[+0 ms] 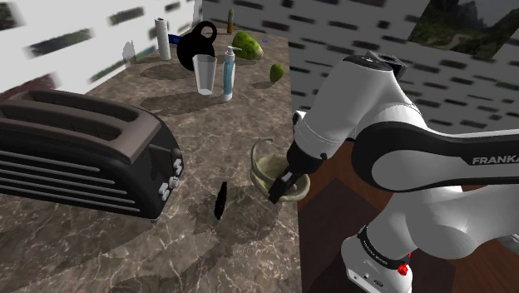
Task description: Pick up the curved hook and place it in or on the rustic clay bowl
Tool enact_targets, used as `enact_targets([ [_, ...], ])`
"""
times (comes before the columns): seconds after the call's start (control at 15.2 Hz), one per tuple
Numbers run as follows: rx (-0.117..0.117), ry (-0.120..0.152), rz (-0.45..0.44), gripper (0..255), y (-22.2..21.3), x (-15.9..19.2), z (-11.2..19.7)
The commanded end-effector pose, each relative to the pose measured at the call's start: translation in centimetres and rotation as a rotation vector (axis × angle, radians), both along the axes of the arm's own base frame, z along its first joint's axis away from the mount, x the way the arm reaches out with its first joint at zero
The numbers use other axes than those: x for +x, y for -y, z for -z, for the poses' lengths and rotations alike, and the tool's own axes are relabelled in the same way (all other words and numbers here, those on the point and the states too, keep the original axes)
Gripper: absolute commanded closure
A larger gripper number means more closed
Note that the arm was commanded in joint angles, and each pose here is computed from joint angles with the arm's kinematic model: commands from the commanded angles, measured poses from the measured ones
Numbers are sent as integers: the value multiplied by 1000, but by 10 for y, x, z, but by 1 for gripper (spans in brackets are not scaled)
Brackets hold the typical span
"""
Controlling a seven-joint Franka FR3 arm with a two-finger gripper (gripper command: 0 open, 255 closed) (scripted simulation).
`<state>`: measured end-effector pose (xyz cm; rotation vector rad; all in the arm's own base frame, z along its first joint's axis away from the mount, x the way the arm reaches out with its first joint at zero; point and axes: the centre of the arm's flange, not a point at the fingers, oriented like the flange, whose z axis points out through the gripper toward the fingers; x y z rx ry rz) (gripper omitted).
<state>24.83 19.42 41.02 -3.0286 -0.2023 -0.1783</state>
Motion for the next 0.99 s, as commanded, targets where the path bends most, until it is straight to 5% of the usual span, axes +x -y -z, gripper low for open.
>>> enact_targets([
  [0.0,0,0,0,0,0,0,0],
  [0.13,0,0,0,0,0,0,0],
  [0.4,0,0,0,0,5,-5,-49],
  [0.92,0,0,0,0,5,-5,-49],
])
